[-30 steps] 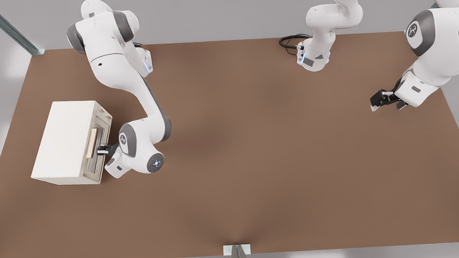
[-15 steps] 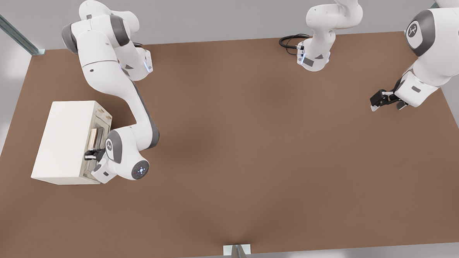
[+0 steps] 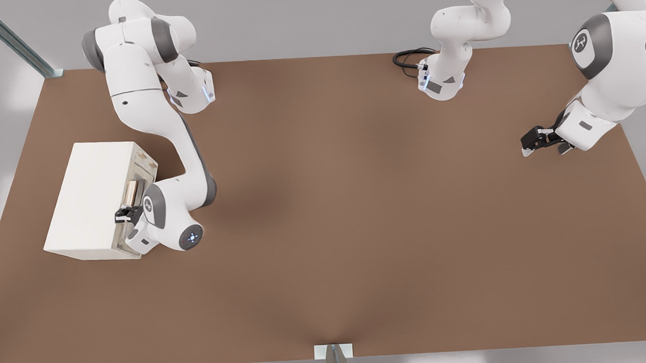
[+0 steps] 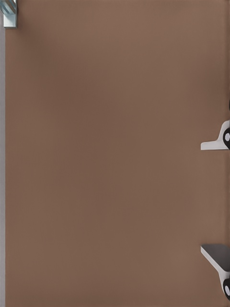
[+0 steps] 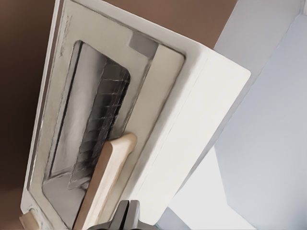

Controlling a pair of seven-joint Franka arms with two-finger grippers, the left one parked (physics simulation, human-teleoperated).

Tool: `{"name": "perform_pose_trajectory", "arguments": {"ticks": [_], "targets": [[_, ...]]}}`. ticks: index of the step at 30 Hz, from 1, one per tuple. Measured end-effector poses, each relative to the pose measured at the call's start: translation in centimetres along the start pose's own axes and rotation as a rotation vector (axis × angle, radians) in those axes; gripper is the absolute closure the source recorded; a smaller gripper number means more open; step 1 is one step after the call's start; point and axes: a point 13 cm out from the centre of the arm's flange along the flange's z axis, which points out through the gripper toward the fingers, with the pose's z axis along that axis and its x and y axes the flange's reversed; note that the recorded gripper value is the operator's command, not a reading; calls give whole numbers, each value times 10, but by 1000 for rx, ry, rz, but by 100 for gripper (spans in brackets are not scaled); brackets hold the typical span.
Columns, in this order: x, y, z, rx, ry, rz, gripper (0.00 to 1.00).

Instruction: Keep left arm still and open the oven door with right arm

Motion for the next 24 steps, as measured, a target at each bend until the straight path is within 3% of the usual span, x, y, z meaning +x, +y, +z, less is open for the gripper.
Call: {"name": "perform_pose_trajectory", "arguments": {"ticks": [24], "targets": [[-7,23,11,5,-7,-39,100]]}}
